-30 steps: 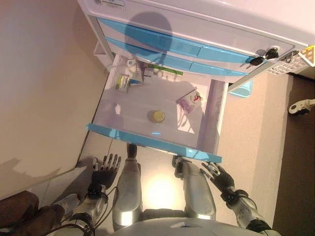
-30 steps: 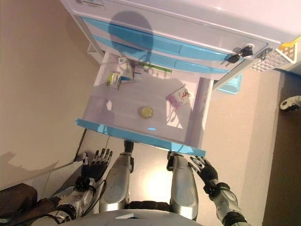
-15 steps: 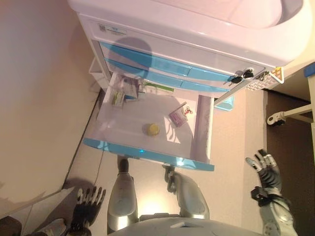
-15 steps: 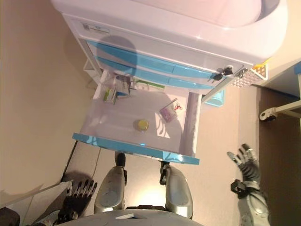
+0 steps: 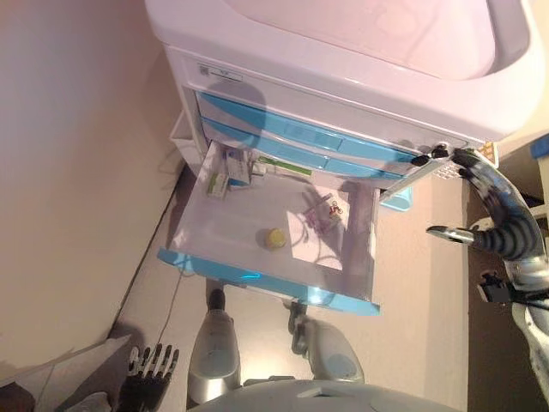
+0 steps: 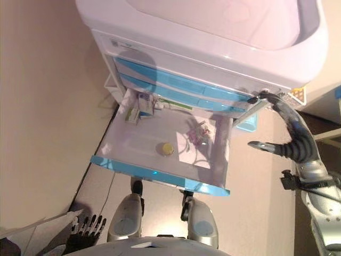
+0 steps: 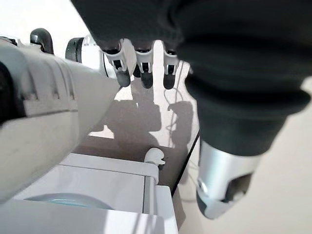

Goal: Open the drawer and pick up the medicine

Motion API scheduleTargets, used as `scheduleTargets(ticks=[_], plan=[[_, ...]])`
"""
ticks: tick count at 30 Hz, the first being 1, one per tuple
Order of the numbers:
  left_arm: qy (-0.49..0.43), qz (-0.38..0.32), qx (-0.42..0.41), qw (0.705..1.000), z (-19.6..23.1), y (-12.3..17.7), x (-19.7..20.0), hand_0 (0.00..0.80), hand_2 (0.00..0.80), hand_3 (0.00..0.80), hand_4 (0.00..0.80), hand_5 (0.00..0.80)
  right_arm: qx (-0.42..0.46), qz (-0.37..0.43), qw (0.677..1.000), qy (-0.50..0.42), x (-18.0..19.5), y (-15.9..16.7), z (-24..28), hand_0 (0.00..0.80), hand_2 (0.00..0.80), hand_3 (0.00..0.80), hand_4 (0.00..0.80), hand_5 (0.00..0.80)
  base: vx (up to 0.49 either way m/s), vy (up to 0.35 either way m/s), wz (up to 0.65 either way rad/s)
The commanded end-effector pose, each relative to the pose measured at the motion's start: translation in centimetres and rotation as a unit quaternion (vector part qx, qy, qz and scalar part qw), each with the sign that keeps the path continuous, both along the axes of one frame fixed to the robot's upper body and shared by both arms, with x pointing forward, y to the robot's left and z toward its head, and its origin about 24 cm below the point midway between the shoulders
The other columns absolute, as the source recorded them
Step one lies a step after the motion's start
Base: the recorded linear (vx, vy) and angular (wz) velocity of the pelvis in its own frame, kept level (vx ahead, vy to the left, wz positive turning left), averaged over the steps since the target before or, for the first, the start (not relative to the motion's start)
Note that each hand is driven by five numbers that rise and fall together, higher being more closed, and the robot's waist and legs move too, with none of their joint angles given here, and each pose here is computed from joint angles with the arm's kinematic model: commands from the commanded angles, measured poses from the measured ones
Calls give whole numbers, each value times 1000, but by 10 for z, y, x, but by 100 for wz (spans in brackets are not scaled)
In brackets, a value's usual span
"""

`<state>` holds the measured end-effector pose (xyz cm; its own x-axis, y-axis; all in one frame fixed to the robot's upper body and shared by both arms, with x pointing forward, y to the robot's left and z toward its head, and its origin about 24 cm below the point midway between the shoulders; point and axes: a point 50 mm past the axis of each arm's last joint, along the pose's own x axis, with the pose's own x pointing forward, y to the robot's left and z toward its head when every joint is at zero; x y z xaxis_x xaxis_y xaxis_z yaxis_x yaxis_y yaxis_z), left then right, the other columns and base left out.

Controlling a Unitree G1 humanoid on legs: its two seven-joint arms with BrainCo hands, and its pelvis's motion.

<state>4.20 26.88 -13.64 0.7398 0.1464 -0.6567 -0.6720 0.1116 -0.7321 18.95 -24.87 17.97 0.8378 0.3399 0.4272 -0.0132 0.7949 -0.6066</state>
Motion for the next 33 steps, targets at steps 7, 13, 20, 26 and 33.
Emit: scheduleTargets(ticks=[7,13,20,26,33], plan=[[10,-77,69,995,4,8,3,0,0,0,0,0,-133,121,984,13,24,56,6,0,0,0,0,0,-9,-17,18],[13,-96,78,992,6,9,16,0,0,0,0,0,-169,153,973,43,35,80,-12,0,0,0,0,0,-11,-10,15],[10,-106,86,991,7,10,26,0,0,0,0,0,-207,124,967,78,50,90,-39,0,0,0,0,0,-20,-7,8],[13,-116,87,989,7,10,27,0,0,0,0,0,-234,87,962,111,59,86,-62,0,0,0,0,0,-23,-10,9],[8,-125,84,988,8,8,33,0,0,0,0,0,-269,34,954,128,65,76,-84,0,0,0,0,0,-19,1,3]])
